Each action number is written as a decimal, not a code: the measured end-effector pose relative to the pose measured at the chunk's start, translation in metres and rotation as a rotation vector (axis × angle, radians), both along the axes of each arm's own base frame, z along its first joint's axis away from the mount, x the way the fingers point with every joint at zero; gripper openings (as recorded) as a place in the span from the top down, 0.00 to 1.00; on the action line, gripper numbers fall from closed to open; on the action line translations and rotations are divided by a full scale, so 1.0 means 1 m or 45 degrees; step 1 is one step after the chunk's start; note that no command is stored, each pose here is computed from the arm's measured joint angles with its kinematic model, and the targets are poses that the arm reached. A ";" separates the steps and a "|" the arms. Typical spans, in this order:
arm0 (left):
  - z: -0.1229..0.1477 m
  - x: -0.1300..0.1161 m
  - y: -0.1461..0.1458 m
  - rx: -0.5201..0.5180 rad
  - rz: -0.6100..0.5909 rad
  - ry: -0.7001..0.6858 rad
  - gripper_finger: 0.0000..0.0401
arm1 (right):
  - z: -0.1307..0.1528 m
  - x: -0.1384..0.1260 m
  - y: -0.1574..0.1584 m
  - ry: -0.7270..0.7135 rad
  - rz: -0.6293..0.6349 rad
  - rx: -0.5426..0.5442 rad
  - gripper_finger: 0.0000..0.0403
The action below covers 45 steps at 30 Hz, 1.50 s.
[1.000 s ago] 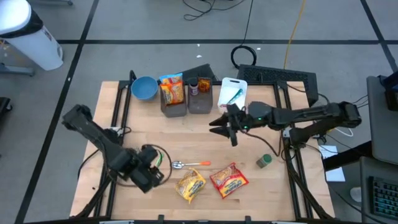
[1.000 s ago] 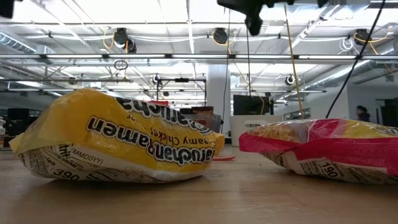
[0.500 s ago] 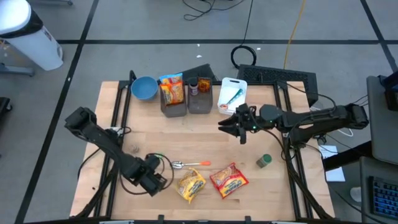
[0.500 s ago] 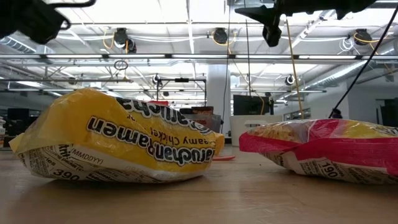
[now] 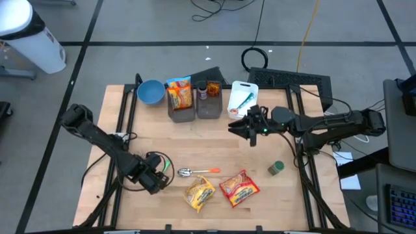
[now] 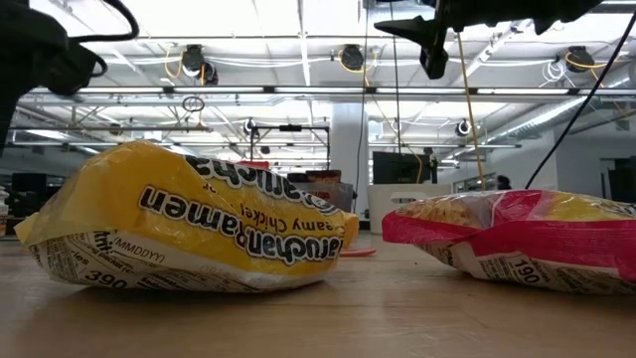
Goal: Pick & Place Food Item
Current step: Put the blue green spoon into the white bin
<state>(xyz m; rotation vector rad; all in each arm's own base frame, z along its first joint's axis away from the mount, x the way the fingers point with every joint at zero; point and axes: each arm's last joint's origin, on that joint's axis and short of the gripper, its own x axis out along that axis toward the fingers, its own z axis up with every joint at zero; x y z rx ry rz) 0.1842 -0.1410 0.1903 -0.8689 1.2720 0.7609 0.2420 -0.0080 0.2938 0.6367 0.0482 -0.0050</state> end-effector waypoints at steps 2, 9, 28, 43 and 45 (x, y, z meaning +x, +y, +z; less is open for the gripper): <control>-0.004 0.000 0.000 -0.004 -0.023 -0.008 0.43 | 0.000 0.000 -0.002 0.000 -0.011 0.013 0.65; -0.020 0.000 0.000 -0.058 -0.035 -0.081 0.43 | 0.000 0.000 -0.003 -0.001 -0.021 0.039 0.65; -0.035 -0.002 0.000 -0.126 -0.041 -0.127 0.43 | 0.000 0.000 -0.003 -0.002 -0.021 0.047 0.65; -0.043 0.003 0.000 -0.147 -0.028 -0.086 0.43 | -0.001 0.000 -0.004 0.007 -0.056 0.007 0.65; -0.043 0.004 0.002 -0.146 -0.021 -0.087 0.43 | -0.001 0.000 -0.004 0.007 -0.057 0.004 0.65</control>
